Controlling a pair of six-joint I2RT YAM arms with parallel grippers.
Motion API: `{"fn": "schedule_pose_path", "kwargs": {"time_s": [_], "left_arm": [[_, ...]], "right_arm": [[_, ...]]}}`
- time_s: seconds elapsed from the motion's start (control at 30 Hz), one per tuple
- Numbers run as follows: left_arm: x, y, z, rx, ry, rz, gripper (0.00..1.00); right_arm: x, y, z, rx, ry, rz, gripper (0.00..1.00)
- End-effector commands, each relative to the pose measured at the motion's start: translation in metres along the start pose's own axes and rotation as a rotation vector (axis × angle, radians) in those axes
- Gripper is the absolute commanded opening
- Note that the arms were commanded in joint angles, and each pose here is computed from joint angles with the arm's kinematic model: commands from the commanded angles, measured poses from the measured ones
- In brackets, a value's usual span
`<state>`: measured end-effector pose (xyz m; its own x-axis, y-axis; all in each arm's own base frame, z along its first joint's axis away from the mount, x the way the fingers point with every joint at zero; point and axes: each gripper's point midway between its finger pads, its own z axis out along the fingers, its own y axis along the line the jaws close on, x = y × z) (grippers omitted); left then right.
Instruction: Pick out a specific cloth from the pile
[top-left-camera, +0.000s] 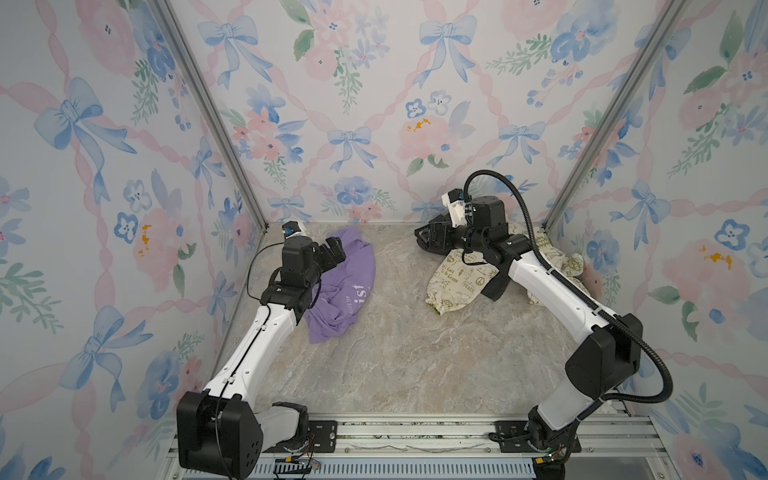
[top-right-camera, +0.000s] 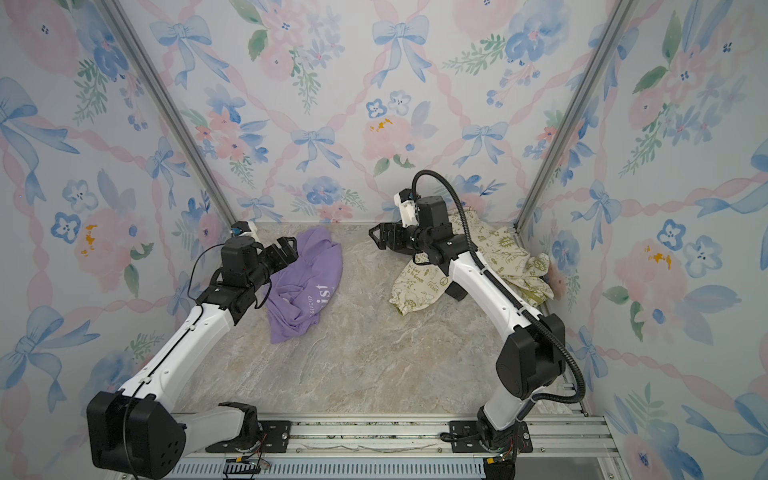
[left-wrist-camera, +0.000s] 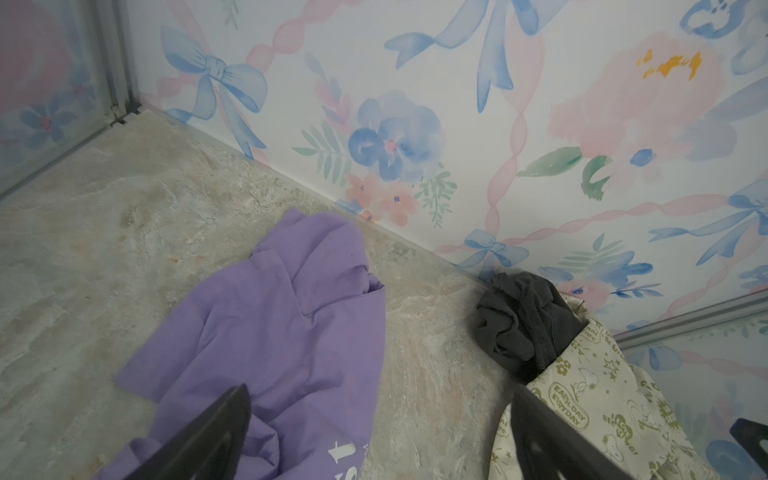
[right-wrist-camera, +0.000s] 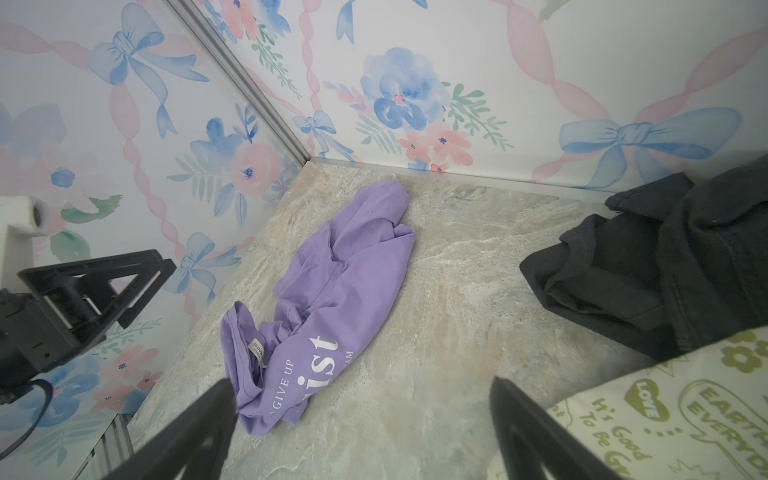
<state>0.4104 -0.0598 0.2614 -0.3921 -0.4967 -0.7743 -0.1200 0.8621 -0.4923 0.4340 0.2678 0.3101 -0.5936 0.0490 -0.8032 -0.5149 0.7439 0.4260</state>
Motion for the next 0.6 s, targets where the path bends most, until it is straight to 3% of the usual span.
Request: {"fn": "schedule_pose_path", "kwargs": {"time_s": [0.0,0.27,0.57], "left_arm": [[0.033,0.005,0.018,0.021,0.084,-0.031,0.98],[0.099,0.036,0.045,-0.007,0.221,-0.042,0.98],[0.162,0.076,0.046,-0.084,0.364,-0.024,0.98]], "right_arm": [[-0.002,0.000,-0.020,0.006,-0.017,-0.016,0.97],[0.009,-0.010,-0.030,0.037,-0.013,0.000,0.97],[0.012,-0.012,-0.028,0.041,-0.002,0.015,0.97]]}}
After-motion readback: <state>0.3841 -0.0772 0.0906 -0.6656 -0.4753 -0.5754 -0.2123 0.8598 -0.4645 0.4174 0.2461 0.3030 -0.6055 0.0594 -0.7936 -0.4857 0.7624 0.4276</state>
